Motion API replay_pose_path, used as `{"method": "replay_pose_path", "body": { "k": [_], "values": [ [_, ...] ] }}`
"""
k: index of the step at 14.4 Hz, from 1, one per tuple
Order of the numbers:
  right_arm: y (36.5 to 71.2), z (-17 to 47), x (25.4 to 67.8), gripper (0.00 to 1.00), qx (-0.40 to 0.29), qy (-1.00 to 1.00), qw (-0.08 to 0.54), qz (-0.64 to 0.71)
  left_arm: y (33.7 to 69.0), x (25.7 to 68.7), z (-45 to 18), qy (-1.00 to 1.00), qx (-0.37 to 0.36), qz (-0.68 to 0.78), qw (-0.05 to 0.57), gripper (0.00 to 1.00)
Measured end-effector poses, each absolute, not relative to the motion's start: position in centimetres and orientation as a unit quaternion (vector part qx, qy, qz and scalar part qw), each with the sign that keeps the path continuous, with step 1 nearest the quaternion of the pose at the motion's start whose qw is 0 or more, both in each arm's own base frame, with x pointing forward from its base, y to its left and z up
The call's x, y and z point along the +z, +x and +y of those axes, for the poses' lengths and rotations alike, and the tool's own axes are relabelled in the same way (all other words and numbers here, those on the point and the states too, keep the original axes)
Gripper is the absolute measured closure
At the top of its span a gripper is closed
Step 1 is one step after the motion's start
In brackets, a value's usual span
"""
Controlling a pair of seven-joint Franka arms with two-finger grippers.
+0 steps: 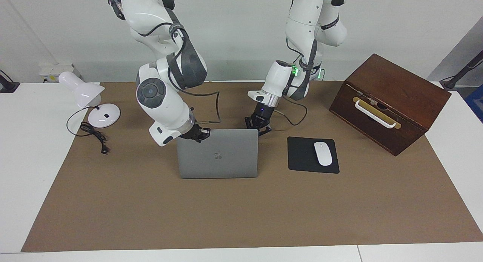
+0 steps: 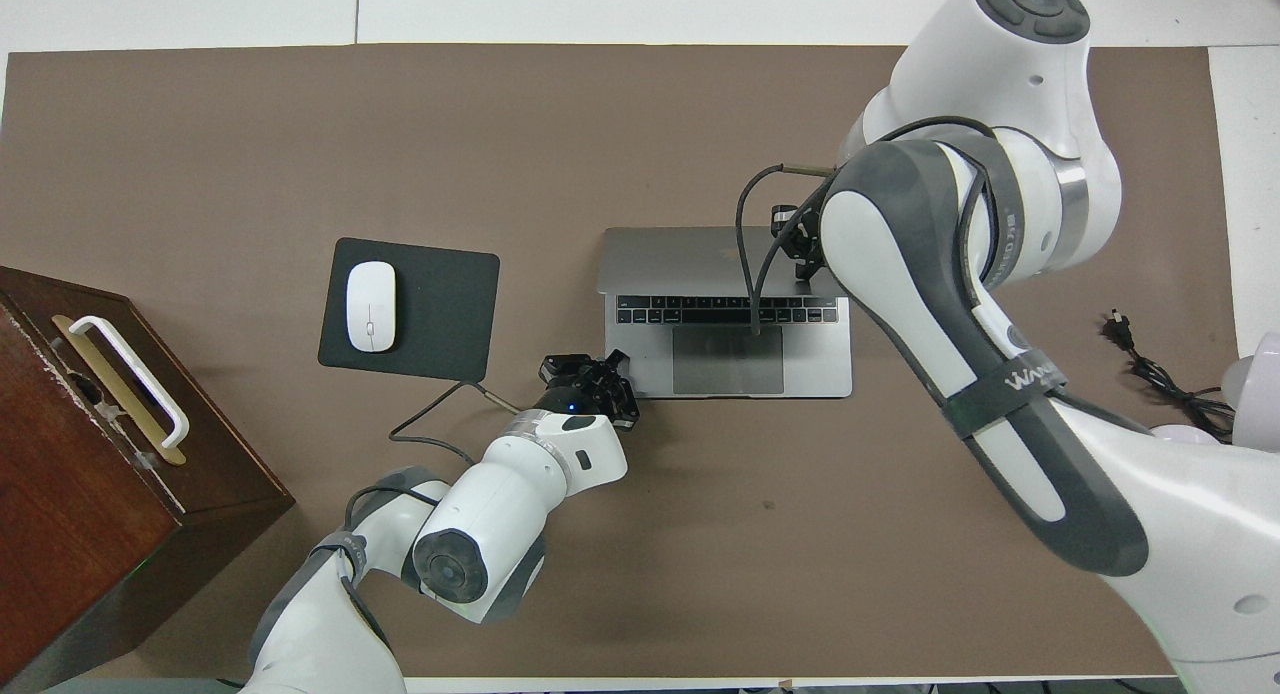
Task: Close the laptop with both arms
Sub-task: 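Push the laptop screen down toward the keyboard with the right gripper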
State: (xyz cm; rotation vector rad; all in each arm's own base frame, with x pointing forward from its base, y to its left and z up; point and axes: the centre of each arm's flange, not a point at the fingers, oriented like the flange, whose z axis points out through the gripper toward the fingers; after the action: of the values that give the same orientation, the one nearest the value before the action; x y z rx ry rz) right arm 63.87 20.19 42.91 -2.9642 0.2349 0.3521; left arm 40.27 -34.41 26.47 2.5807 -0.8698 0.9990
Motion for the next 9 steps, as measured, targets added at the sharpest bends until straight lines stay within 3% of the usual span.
{"method": "replay_pose_path", "body": {
  "k": [9],
  "values": [
    [61.9, 20.3, 38.7, 0.99, 0.112, -0.986, 0.084, 0.093, 40.2, 26.5, -34.3, 0.877, 0.345, -0.316, 0.113, 0.99]
  ]
}}
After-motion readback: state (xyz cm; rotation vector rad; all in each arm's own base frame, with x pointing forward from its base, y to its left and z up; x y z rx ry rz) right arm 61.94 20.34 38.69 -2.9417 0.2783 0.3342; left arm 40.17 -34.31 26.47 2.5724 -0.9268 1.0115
